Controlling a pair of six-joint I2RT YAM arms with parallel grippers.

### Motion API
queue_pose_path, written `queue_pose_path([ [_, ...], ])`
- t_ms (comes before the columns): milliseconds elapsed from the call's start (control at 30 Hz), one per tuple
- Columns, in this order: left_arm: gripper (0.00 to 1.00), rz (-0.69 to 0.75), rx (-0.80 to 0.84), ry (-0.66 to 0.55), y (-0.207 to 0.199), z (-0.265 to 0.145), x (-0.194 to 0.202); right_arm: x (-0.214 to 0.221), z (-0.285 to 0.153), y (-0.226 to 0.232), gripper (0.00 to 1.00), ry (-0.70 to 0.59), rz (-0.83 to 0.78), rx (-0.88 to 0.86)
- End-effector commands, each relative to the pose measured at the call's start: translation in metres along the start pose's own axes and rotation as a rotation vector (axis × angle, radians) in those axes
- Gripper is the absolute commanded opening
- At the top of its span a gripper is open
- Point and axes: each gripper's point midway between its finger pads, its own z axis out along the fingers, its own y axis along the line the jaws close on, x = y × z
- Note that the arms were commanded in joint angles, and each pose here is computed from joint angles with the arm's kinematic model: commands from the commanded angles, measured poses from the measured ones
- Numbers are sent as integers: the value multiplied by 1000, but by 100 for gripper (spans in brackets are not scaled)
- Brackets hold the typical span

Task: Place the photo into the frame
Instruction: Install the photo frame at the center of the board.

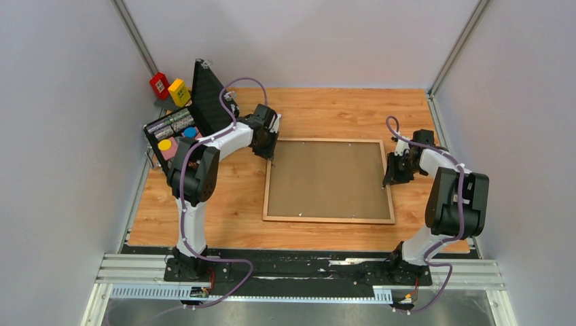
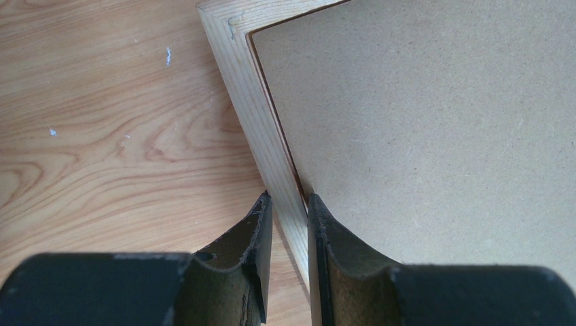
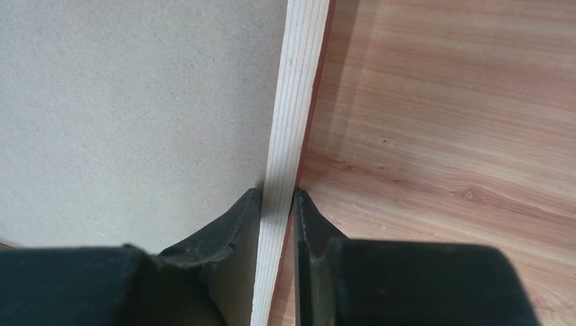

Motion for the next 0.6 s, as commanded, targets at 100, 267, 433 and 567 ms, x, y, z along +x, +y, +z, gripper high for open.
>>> queue_pose_path([
  [100, 0, 39, 6, -49, -1, -18, -12, 15, -1, -12, 18, 31, -125, 40],
  [267, 0, 39, 5, -52, -1, -18, -13, 21, 1, -8, 12, 48, -198, -4],
  [433, 0, 38, 3, -49, 0, -18, -13, 25, 2, -7, 12, 84, -295, -53],
  [567, 0, 38, 0, -47, 1, -17, -13, 22, -2, -2, 13, 95, -371, -102],
])
